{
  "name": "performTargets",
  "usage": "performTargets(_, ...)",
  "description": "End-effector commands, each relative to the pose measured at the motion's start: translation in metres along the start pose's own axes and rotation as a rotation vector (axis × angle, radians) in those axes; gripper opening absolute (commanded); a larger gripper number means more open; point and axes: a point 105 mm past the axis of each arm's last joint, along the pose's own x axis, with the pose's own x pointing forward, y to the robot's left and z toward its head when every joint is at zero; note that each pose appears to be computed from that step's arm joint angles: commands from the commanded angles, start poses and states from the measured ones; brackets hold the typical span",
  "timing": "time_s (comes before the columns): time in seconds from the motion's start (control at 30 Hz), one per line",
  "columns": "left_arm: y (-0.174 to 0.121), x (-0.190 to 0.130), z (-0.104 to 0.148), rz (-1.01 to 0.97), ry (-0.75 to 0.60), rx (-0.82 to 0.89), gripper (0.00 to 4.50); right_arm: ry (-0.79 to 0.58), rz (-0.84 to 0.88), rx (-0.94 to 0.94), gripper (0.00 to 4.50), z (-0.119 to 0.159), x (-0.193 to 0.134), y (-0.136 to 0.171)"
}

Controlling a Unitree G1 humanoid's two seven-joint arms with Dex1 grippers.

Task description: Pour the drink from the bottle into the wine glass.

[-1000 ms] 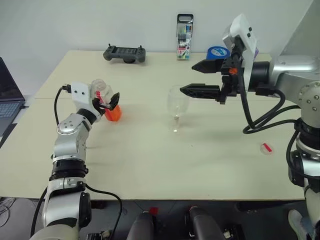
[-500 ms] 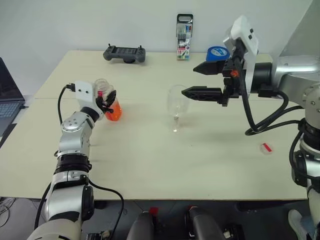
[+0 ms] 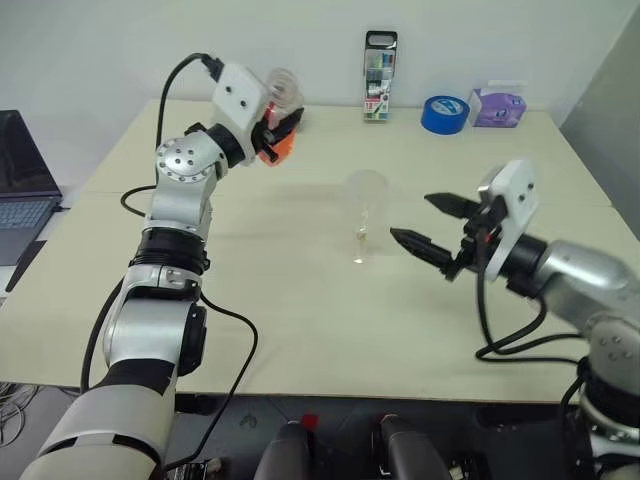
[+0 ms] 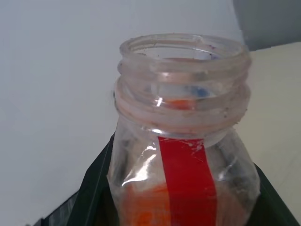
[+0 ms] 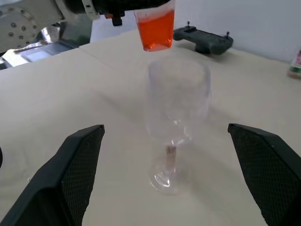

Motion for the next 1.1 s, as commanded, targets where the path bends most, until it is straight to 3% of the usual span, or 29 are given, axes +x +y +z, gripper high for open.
performTargets(0.03,-0.004,0.01,0.019,-0.035,-0.06,0.16,1.72,-0.138,-0.098,-0.071,4.5,0.017,0.007,0.004)
performTargets(0.17,-0.015,0.016,0.019,-0.077,-0.074,0.239,1.72,-0.2,-0.148,-0.131,4.5,0.021,0.013,0.004)
performTargets(0.53,-0.038,0.022,0.022,-0.156,-0.116,0.478,1.71,-0.206,-0.161,-0.137,4.5,0.013,0.019,-0.003)
performTargets(1.1,-0.04,0.029,0.027,-0.117,-0.138,0.817,1.71,-0.167,-0.063,-0.081,4.5,0.006,0.019,0.012)
